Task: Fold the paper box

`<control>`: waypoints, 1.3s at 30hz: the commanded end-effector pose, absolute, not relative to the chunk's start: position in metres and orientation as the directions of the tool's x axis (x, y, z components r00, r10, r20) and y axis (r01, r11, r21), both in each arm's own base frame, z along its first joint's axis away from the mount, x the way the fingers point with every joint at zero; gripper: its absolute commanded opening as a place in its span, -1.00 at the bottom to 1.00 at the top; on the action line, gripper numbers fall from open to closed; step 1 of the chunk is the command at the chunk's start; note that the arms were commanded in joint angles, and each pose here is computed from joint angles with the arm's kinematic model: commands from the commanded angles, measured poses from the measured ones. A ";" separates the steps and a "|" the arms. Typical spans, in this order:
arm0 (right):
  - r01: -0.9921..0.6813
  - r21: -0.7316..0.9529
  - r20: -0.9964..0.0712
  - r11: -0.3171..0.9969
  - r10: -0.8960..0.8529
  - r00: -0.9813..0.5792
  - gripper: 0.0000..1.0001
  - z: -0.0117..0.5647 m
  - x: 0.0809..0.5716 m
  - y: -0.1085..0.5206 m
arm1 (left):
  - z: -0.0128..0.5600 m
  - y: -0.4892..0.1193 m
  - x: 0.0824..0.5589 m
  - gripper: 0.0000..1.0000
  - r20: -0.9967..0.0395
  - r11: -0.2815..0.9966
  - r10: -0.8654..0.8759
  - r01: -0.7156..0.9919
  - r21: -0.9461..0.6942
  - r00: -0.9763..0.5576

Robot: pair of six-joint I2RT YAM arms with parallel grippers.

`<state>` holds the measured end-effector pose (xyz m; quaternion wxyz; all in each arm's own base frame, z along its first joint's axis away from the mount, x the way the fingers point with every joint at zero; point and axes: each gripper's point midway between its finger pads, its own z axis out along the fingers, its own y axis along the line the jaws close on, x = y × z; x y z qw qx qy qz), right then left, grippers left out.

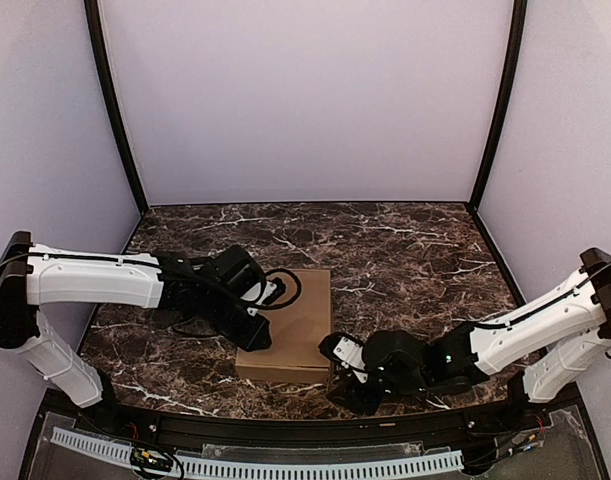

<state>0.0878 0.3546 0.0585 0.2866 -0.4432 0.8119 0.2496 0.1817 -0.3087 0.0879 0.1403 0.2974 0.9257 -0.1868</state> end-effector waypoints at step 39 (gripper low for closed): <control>-0.638 0.086 -0.709 0.765 -0.403 -0.579 -1.00 0.047 0.136 0.375 | 0.026 -0.299 0.131 -0.96 -0.226 0.756 0.554 0.598 -0.267 -0.801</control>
